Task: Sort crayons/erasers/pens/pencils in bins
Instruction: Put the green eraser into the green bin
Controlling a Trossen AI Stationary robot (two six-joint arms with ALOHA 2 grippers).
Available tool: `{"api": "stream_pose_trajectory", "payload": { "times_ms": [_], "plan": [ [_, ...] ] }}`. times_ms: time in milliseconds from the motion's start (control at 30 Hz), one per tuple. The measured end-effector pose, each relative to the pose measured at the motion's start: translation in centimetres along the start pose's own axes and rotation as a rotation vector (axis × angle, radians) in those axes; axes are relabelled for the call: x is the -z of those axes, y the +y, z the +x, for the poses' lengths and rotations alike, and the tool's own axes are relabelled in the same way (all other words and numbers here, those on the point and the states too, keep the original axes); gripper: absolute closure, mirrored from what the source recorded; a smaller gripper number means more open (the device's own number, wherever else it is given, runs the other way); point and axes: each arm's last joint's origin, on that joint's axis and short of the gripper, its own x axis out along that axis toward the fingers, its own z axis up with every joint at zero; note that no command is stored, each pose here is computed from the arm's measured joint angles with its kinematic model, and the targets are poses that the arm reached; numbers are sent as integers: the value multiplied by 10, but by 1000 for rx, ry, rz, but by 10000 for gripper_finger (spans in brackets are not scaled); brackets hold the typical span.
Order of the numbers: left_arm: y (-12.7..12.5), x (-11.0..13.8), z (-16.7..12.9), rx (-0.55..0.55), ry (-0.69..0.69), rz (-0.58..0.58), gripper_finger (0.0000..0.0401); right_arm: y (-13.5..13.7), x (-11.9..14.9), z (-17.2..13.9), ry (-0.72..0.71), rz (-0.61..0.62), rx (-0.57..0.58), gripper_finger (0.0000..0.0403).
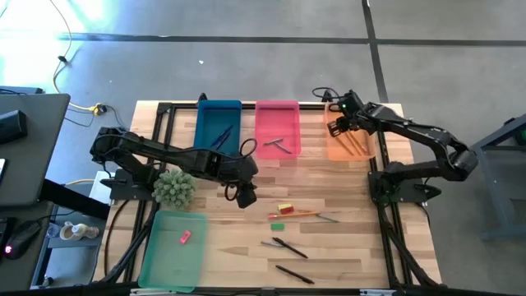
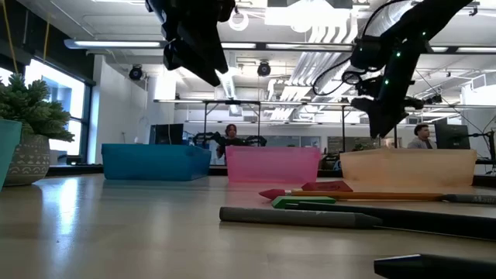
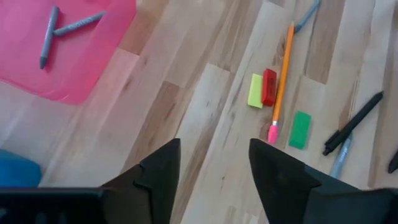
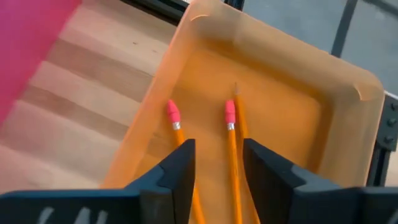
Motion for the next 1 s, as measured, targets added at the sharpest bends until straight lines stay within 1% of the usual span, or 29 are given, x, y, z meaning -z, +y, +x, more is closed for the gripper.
{"api": "stream_pose_trajectory", "payload": {
  "times_ms": [167,400,567,700,800,1000],
  "plan": [
    [-3,-5,0,28,-54,-2,194,-5,6,-24,-34,46,-75,274],
    [-9,-20,-6,79,-174,84,192,-1,19,-68,-150,77,-276,274],
    [-13,-33,-17,72,-231,150,192,6,31,-93,-211,102,-394,274],
    [-16,-45,-29,61,-291,189,192,13,39,-105,-224,102,-468,274],
    [-18,-52,-36,45,-325,197,192,19,44,-110,-223,101,-497,274],
    [-18,-55,-39,39,-331,173,192,32,51,-118,-232,87,-554,274]
  ]
}}
